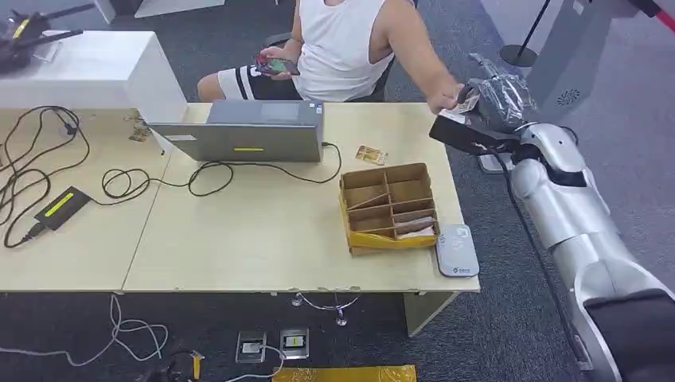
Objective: Pass the card to the sensor for recognition and then transmit it.
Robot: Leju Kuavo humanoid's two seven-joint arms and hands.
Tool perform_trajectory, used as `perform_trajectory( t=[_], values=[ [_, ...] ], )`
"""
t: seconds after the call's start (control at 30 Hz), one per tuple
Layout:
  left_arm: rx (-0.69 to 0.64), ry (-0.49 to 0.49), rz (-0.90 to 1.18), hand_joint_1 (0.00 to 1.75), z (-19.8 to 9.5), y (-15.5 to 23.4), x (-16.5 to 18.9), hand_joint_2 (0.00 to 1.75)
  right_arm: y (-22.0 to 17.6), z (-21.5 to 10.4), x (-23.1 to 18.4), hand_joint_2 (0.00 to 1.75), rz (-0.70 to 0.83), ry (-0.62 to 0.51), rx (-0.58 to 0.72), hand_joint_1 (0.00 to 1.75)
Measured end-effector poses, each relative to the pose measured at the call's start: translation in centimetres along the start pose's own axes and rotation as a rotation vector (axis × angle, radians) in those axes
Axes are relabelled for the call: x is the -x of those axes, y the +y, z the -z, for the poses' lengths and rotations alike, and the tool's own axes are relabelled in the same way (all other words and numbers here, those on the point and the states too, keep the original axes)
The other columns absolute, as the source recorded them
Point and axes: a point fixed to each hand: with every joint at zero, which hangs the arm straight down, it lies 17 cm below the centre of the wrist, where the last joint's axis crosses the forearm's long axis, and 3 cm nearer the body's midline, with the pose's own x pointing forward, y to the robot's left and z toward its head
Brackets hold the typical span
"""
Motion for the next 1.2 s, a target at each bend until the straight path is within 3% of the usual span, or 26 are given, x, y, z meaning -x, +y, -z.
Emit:
perform_trajectory(
  t=[0.1,0.17,0.2,0.37,0.5,0.7,1.0,1.2],
  values=[
    [0.002,-0.004,0.000,0.00,0.0,0.0,-0.2,0.00,1.6,-0.3,0.9,1.75,-0.003,0.029,-0.046,1.75],
    [0.003,-0.005,0.001,0.00,0.0,0.0,-0.2,0.00,2.4,-0.5,1.4,1.75,-0.003,0.046,-0.070,1.59],
    [0.004,-0.006,0.003,0.00,0.0,0.0,-0.2,0.00,2.7,-0.6,1.6,1.75,-0.002,0.051,-0.079,0.02],
    [0.006,-0.006,0.005,0.00,0.0,0.0,-0.2,0.00,4.0,-1.2,2.1,1.75,-0.006,0.067,-0.100,0.00],
    [0.002,-0.002,-0.003,0.00,0.0,0.0,-0.1,0.00,3.2,-1.1,2.1,1.75,-0.034,0.057,-0.040,0.00],
    [-0.020,0.016,-0.019,0.00,-0.1,0.2,0.7,0.00,-2.7,-1.1,3.0,1.75,-0.097,0.029,0.230,0.00],
    [-0.041,0.031,-0.034,0.00,-0.6,0.1,2.1,0.00,-9.7,-3.9,10.9,1.75,-0.151,0.147,0.414,0.00],
    [-0.063,0.055,-0.049,0.00,-1.8,-0.3,5.1,0.00,-15.1,-10.8,20.7,1.75,-0.186,0.298,0.534,0.00]
  ],
)
